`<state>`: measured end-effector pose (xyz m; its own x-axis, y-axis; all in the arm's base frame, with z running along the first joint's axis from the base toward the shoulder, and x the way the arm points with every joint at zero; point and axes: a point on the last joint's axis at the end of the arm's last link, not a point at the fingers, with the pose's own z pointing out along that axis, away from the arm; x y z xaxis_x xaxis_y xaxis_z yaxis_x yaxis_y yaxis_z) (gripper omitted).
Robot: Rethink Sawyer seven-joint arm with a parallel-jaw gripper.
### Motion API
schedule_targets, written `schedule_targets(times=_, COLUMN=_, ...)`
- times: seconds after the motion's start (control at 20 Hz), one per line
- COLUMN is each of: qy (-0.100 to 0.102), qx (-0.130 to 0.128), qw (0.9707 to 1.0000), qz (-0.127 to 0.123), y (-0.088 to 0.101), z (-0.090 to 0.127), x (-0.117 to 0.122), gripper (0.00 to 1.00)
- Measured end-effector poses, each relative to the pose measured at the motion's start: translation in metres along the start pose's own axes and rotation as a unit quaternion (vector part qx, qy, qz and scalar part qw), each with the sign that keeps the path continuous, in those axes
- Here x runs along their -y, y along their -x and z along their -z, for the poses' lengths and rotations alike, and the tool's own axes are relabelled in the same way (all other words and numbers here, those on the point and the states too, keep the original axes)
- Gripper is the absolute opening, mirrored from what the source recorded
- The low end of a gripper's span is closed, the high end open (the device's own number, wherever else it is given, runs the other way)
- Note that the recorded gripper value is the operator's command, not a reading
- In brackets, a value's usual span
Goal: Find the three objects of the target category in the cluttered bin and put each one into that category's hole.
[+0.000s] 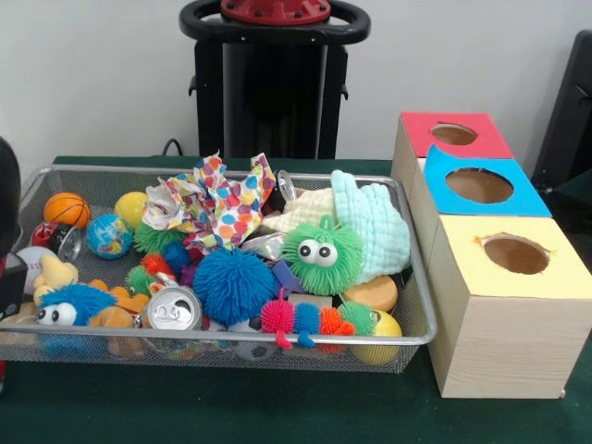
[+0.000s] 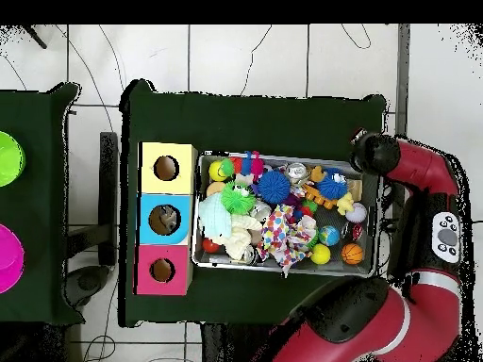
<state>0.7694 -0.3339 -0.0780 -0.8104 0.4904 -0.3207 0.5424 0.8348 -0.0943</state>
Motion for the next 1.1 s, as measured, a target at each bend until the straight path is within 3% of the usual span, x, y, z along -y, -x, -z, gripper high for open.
schedule_targets(times=0.35, qy=0.004, qx=-0.050, qw=0.9982, qz=-0.034, y=0.004, z=0.001, x=0.001, gripper=1.00)
schedule_targets(times=0.65, qy=0.023, qx=-0.088, qw=0.9929, qz=-0.077, y=0.008, z=0.000, x=0.007, gripper=1.00)
schedule_targets(times=1.1, qy=0.043, qx=-0.106, qw=0.9872, qz=-0.111, y=0.013, z=-0.001, x=0.014, gripper=1.00)
